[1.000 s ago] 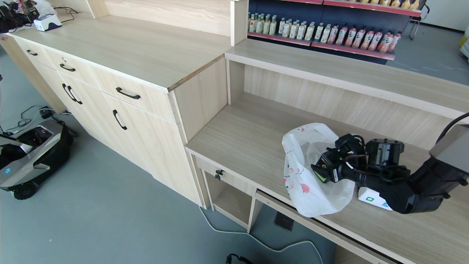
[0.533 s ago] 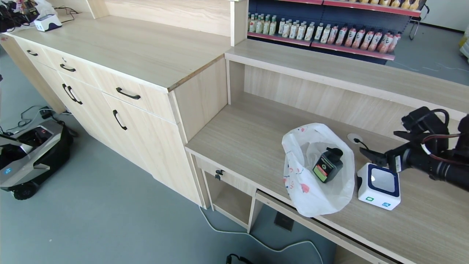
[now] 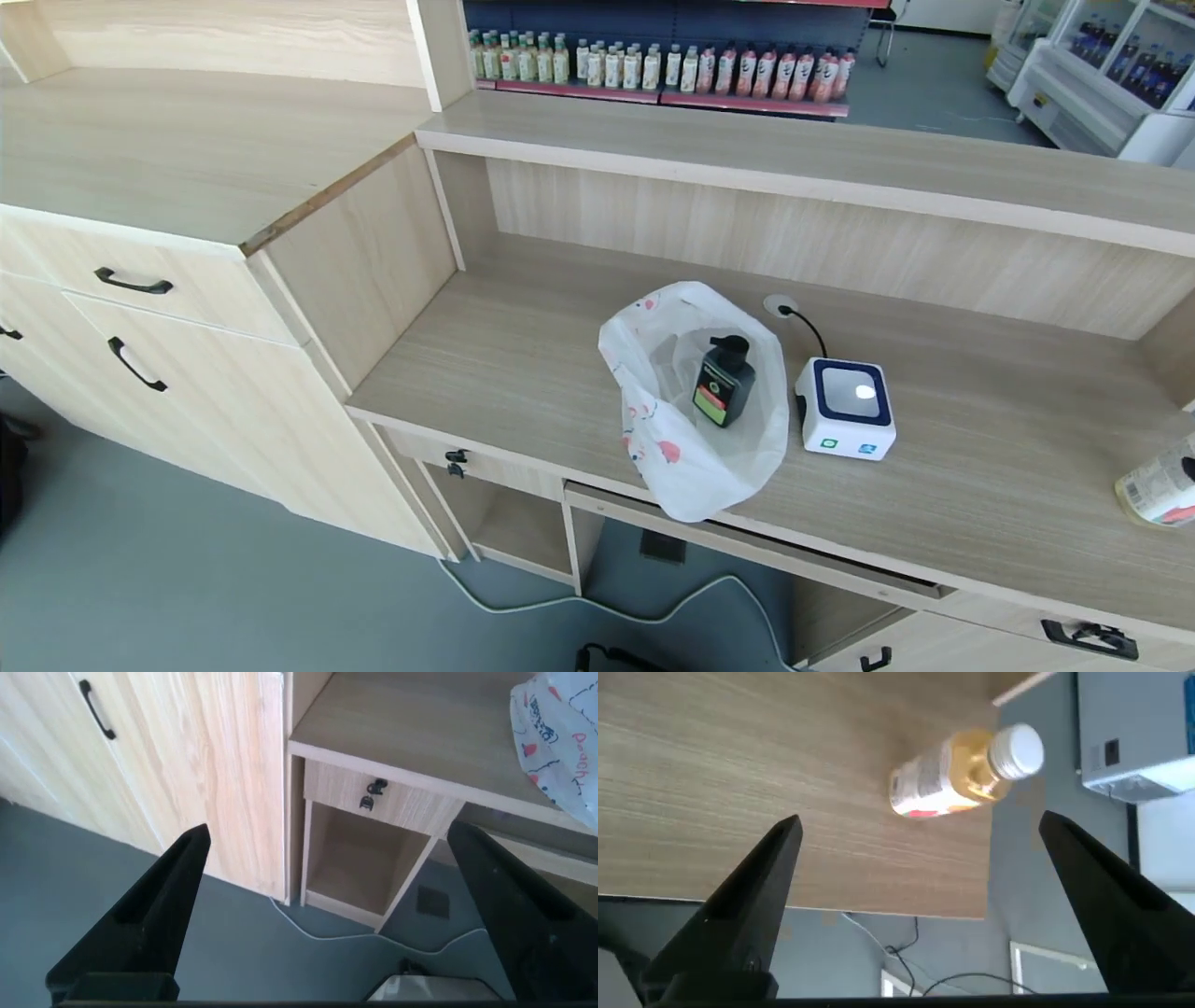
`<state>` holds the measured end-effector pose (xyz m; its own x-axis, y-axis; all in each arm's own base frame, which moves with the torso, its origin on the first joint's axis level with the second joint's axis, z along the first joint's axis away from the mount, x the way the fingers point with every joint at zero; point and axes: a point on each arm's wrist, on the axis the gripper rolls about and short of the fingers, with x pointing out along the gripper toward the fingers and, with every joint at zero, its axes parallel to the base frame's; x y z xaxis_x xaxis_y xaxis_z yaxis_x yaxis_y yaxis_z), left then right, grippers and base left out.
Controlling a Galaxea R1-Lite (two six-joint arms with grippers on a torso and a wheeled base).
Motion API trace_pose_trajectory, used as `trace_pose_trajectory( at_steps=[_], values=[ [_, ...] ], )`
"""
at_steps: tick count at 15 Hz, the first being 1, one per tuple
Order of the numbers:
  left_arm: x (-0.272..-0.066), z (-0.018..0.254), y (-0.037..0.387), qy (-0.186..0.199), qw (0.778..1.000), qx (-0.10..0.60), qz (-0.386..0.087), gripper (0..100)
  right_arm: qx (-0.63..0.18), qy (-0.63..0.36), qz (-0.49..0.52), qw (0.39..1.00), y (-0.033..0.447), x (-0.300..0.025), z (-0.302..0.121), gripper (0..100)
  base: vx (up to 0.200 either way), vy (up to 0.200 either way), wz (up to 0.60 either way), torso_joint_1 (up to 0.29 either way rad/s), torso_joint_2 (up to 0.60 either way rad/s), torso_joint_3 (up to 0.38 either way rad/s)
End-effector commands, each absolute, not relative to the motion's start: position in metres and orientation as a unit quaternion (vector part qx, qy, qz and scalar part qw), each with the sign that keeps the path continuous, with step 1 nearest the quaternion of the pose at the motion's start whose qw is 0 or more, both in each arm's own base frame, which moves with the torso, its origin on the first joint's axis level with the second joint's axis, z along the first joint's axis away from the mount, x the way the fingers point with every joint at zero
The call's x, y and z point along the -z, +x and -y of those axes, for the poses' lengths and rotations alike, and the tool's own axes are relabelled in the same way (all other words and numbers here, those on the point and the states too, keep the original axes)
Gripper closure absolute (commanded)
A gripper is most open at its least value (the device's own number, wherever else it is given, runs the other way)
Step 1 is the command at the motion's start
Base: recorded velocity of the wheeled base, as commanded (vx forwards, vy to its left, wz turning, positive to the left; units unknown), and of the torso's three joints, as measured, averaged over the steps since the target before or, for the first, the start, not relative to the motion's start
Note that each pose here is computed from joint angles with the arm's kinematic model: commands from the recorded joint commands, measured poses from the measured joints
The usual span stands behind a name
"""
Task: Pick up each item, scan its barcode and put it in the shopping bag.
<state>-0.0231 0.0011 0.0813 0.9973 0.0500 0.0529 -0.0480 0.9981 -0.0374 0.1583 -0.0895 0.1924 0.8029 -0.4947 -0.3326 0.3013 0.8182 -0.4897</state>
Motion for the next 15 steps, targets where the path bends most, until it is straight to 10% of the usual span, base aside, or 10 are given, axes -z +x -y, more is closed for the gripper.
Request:
trace_pose_trajectory(
  at_steps=[1,6,15],
  values=[
    [-0.081,-0.001,-0.023,-0.018,0.999,-0.025,0.027,0,0.261,-0.164,-0.238,0.921,0.153,-0.191,0.092,0,0.000,0.000,0.00,-0.207,0.37,0.149],
    [-0.081,-0.001,-0.023,-0.018,0.999,-0.025,0.027,0,0.282,-0.032,-0.223,0.933,0.175,-0.175,0.105,0,0.000,0.000,0.00,-0.028,0.05,0.019],
    [-0.081,-0.001,-0.023,-0.018,0.999,-0.025,0.027,0,0.303,-0.093,-0.226,0.921,0.162,-0.180,0.102,0,0.000,0.000,-0.13,-0.001,0.00,0.001]
  ],
)
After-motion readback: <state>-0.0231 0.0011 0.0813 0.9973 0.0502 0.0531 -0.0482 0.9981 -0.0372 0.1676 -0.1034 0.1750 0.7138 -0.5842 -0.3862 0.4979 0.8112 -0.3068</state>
